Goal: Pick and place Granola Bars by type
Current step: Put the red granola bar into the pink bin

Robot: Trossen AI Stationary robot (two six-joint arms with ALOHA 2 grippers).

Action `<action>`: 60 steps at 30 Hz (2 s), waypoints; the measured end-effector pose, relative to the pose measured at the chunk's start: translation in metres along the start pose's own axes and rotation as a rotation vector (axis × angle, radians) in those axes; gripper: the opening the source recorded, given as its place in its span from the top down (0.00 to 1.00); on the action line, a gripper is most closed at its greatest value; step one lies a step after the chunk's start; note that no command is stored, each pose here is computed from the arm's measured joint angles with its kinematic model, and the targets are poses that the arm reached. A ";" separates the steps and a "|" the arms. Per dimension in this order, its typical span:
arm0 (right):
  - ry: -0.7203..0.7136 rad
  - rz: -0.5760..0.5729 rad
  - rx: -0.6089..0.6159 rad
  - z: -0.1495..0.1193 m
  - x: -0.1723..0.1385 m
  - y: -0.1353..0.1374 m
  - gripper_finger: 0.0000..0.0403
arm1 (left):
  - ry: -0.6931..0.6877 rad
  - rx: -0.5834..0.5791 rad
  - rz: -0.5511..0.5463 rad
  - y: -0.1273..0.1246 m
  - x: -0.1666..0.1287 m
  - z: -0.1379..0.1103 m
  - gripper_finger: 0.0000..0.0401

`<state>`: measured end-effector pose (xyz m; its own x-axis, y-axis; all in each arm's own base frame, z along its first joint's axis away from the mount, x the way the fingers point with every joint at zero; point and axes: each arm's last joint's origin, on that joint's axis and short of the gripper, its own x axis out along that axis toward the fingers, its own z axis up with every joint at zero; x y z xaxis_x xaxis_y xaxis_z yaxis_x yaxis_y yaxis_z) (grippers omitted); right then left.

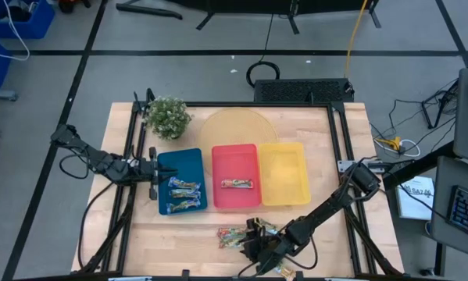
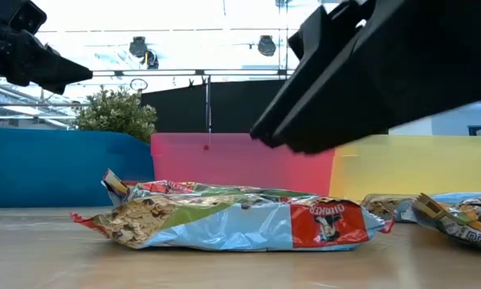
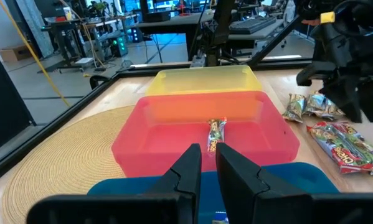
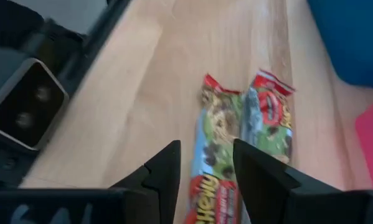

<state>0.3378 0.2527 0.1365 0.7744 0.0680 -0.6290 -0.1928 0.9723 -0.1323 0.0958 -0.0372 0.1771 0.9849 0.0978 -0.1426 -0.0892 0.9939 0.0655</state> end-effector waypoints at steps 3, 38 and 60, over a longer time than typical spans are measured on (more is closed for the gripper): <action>0.053 -0.019 0.014 -0.006 0.002 -0.004 0.66 | 0.001 0.001 0.000 0.000 0.000 0.000 0.86; 0.105 0.025 0.116 -0.014 0.012 -0.006 0.85 | 0.003 0.002 0.000 0.000 0.000 0.000 0.86; -0.001 -0.305 0.006 0.072 -0.098 -0.158 0.86 | 0.002 0.016 0.001 0.000 0.000 0.000 0.86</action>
<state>0.3357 0.1089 0.2743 0.7964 -0.2269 -0.5606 0.0519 0.9492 -0.3105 0.0957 -0.0372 0.1769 0.9846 0.0988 -0.1443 -0.0878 0.9928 0.0812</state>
